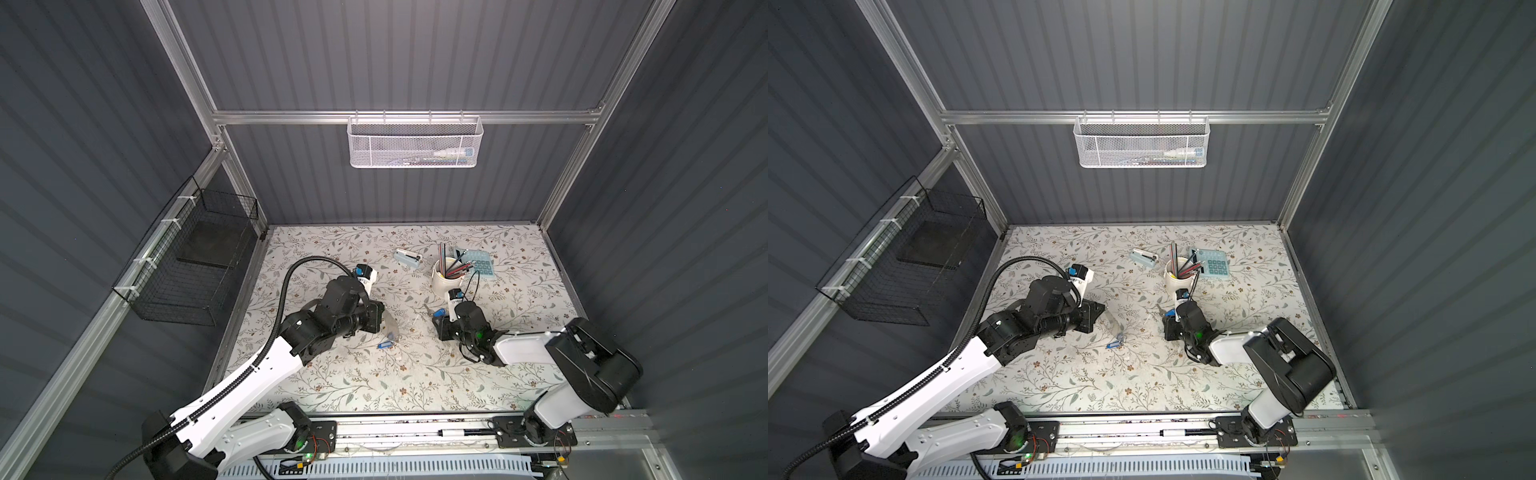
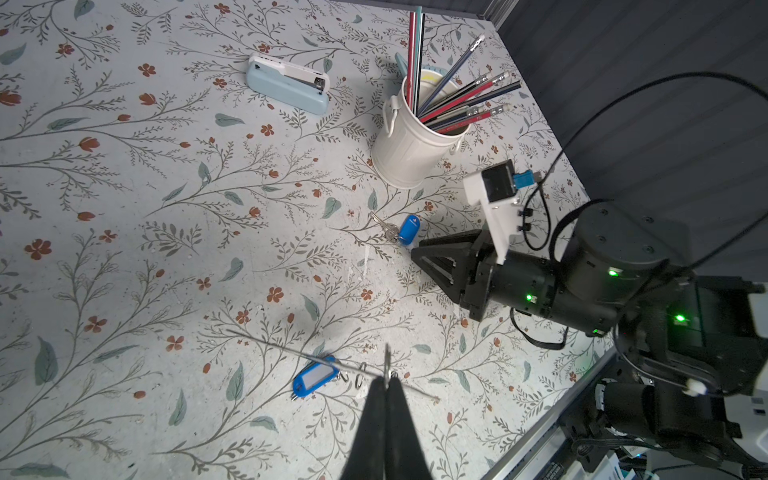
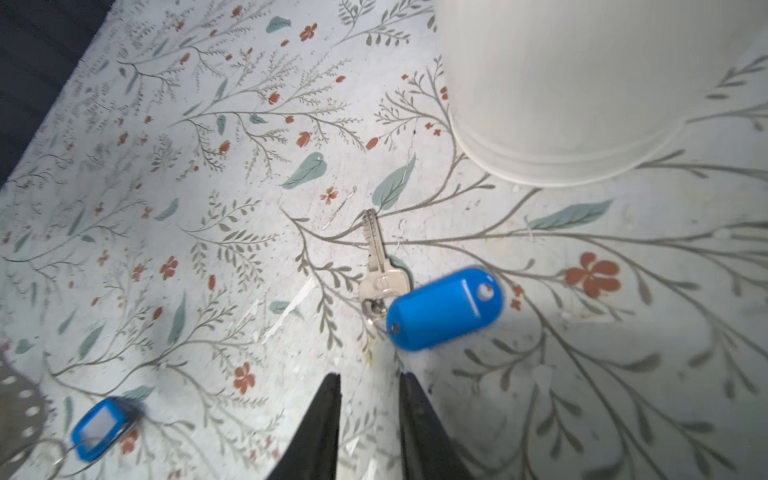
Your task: Put the keys on the keyring
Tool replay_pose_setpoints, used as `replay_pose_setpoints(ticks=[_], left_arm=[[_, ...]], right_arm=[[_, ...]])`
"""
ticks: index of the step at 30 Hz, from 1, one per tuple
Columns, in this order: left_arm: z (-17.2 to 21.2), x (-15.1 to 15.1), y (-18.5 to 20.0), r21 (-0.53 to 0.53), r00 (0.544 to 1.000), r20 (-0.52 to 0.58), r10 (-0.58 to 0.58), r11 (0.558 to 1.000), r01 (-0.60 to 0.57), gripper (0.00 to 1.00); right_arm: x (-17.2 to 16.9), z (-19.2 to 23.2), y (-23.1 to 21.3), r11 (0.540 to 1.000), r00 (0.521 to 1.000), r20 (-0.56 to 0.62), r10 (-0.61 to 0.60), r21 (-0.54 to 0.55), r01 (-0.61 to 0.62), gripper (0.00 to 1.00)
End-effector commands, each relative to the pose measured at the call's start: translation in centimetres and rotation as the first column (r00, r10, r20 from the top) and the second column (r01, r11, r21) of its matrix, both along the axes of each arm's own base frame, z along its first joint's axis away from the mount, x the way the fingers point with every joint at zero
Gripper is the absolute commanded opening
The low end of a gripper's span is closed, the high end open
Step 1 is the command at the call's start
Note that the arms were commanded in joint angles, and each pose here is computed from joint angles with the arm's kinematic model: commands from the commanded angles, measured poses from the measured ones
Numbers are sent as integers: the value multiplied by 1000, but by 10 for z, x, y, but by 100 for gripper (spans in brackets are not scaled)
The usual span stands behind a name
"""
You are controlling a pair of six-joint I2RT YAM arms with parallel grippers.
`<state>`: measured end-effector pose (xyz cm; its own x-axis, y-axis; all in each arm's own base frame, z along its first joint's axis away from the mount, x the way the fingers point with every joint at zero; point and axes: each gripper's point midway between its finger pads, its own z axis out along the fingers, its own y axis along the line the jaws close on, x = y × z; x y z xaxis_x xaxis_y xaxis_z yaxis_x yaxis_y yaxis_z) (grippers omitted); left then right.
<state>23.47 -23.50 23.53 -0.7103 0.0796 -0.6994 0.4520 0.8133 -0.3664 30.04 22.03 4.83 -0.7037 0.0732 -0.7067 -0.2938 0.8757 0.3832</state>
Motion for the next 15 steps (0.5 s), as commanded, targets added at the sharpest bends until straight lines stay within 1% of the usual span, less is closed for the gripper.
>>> replay_pose_setpoints(ticks=[1, 3, 6, 8, 10, 11, 15], left_arm=[[13, 3, -6, -40, 1000, 24, -11, 999, 12, 0], [12, 4, -7, -41, 1000, 22, -13, 999, 14, 0], [11, 3, -6, -42, 1000, 23, -15, 999, 15, 0], [12, 2, -5, -43, 1000, 26, -14, 999, 15, 0], [12, 2, -5, -42, 1000, 26, -12, 999, 13, 0], [12, 2, -4, -41, 1000, 27, -11, 999, 12, 0], [12, 1, -2, -44, 999, 33, -5, 999, 7, 0]], right_arm=[[-14, 8, -6, 1000, 999, -48, 4, -5, -4, 34], [-15, 17, -9, 1000, 996, -87, 14, -1, -14, 36], [-10, 24, -13, 1000, 979, -200, 30, 1, -31, 37], [-3, 31, -15, 999, 969, -246, 29, -24, -36, 37], [0, 35, -14, 996, 951, -308, 30, -73, -55, 35], [4, 40, -11, 994, 946, -323, 43, -82, -73, 32], [12, 40, -6, 984, 943, -325, 65, -136, -114, 30]])
